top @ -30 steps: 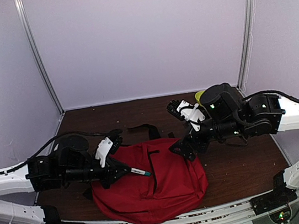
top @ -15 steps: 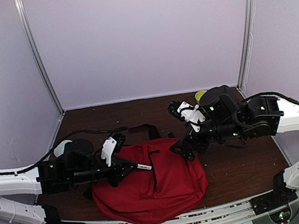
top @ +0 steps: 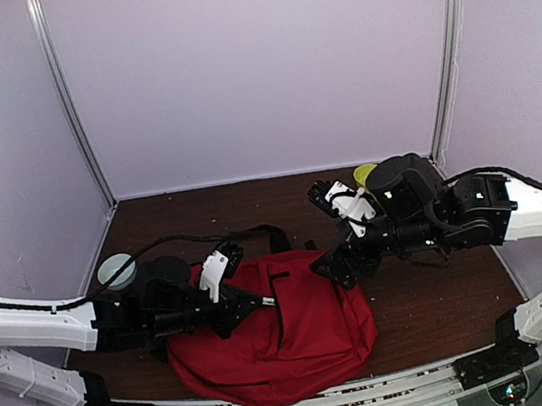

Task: Pack the student bag
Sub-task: Place the pen in the lower front pocket of the bag.

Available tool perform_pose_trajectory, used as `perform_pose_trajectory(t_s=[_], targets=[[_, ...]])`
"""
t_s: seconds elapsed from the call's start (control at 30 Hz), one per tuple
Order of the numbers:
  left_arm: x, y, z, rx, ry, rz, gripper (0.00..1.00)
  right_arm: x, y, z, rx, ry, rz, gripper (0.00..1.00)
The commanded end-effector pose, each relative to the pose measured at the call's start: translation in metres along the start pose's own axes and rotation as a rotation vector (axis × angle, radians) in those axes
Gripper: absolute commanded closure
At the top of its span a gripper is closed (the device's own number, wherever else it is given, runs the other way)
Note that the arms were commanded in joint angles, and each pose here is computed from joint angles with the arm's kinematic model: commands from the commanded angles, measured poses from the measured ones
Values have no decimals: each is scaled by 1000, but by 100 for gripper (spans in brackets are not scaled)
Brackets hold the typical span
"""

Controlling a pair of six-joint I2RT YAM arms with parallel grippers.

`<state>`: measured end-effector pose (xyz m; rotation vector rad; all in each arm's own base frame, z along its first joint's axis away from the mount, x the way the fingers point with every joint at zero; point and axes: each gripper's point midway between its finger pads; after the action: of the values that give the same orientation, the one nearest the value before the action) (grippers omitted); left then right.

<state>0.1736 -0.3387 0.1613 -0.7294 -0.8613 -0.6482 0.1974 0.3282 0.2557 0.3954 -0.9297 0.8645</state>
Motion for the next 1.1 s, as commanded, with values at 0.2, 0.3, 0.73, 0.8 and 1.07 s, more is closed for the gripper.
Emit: perform_pose_trajectory(t_s=[0.2,0.3,0.73,0.8,1.07], targets=[[2,-10,-7,-49,-21,11,100,2,-6,2,-16,-26,-17,0],[-5,-11,-10,-54,-3,11,100,2,-7,2,-18,-24,-17,0],[-21,-14,-22,-31,50,-5,100,5,-6,5,-13,-32,-19,0],[-26,-12,-23,-17,68,-11,100,4,-7,5,-13,-30,-22,0],[-35,-16,-25,-31,92,-19,88,4,-5,3,-8,-26,-21,0]])
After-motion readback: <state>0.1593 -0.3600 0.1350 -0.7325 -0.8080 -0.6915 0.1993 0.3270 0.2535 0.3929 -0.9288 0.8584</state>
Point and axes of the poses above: each gripper's point midway between its finger pads, its own z axis back along the fingers, its own y axis along the line the jaws close on, x = y × z, and after that the axes turned 3 degrees about z, right-handed
